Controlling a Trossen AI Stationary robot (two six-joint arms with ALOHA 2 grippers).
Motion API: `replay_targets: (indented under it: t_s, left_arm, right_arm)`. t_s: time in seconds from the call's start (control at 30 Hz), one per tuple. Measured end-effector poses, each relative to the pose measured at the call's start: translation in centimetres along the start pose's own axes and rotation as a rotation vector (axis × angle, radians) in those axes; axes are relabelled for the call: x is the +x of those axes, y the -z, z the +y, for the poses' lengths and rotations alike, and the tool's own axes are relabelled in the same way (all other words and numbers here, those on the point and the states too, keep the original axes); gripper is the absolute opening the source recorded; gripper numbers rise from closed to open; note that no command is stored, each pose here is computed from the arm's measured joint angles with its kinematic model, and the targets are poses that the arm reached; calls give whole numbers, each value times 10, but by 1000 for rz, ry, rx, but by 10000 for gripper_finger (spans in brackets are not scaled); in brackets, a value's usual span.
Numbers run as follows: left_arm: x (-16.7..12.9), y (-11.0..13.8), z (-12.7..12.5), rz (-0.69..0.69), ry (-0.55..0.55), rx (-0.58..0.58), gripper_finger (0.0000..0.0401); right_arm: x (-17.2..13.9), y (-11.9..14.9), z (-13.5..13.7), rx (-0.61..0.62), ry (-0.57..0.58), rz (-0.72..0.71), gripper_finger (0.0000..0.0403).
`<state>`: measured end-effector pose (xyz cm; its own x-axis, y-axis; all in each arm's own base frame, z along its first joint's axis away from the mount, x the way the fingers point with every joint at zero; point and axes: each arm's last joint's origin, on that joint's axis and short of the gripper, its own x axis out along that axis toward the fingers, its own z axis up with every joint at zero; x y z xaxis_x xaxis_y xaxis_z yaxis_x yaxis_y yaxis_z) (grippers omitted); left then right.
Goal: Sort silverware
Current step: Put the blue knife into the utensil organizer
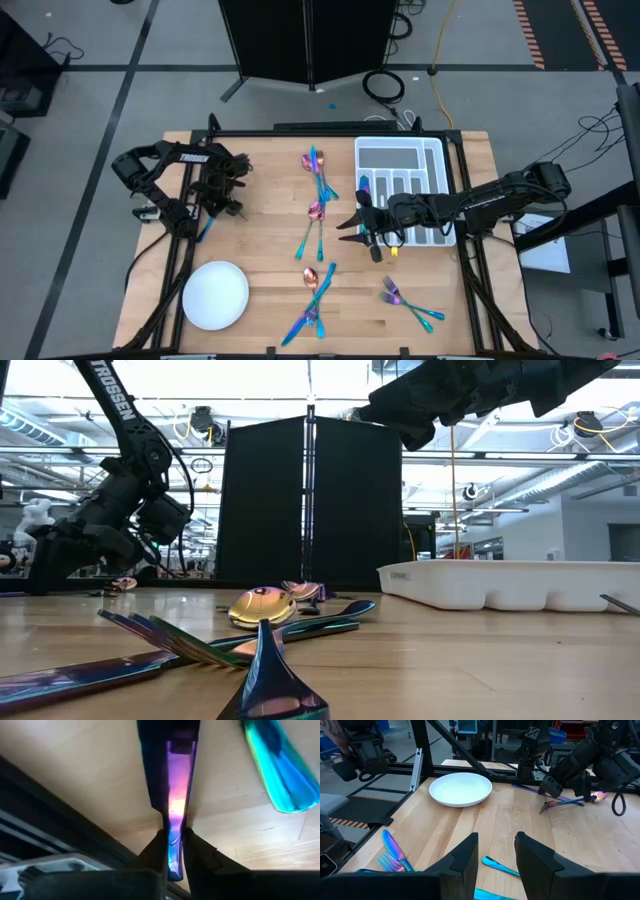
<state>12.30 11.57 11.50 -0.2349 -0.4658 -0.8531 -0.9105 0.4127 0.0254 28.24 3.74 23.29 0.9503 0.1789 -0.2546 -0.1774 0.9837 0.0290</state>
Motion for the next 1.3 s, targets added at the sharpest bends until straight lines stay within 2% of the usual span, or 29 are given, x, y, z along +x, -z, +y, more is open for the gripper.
replay_targets:
  t_s: [0.23,0.4,0.83,0.93,1.13,1.3]
  left_arm:
    - [-6,1,-1,33,16,-17,34]
    - [-6,5,-2,93,77,-50,34]
    - [-8,8,-1,95,37,-38,35]
    - [-13,10,0,54,24,-17,35]
    - [-18,8,3,-75,-115,-84,35]
    - [-9,9,-3,-90,-99,-47,35]
  right_arm:
    - [0,0,0,0,0,-1,114]
    - [0,0,0,0,1,-1,114]
    - [0,0,0,0,2,-1,114]
    - [0,0,0,0,6,-1,114]
    - [0,0,0,-1,6,-2,114]
    - [0,0,0,0,6,-2,114]
